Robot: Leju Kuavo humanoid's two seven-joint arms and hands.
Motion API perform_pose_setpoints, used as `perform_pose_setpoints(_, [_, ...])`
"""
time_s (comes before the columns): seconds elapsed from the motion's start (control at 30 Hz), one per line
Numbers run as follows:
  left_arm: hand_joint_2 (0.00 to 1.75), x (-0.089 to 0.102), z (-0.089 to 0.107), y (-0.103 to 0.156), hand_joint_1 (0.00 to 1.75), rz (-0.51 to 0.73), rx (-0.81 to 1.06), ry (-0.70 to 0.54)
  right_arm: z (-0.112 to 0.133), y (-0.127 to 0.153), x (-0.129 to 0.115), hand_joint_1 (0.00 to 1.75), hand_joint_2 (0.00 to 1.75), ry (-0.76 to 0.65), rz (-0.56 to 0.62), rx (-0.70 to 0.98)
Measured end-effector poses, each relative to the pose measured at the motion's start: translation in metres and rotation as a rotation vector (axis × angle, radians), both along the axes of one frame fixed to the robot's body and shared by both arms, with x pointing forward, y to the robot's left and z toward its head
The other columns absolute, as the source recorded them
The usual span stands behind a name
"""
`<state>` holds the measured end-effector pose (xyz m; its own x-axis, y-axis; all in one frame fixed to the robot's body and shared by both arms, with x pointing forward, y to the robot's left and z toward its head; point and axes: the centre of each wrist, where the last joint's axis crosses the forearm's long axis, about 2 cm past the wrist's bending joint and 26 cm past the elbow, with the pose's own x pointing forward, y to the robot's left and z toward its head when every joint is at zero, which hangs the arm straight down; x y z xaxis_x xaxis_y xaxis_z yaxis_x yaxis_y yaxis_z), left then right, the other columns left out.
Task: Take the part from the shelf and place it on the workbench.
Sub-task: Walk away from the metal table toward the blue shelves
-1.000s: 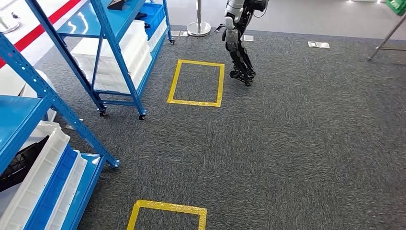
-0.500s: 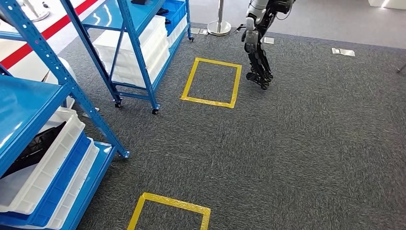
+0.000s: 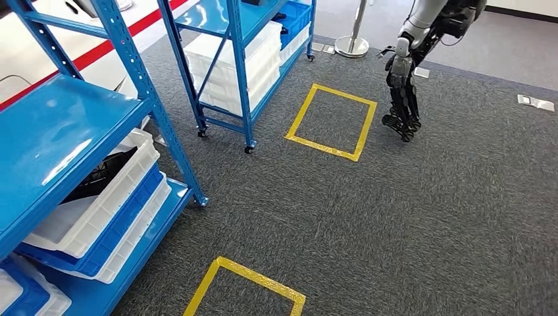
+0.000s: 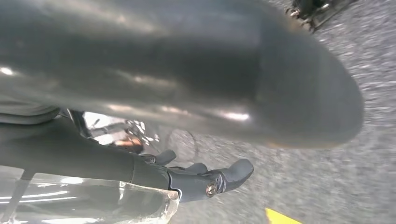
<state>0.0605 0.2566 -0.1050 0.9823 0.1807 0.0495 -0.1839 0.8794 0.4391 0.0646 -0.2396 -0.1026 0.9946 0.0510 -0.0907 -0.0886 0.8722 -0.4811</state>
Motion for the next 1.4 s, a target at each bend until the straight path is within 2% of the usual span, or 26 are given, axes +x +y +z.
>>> perform_pose_setpoints(1.4, [0.0, -0.0014, -0.0008, 0.0055, 0.0, -0.061, 0.002, -0.007, -0.0001, 0.0021, -0.0023, 0.0, 0.0, 0.024, -0.046, 0.005])
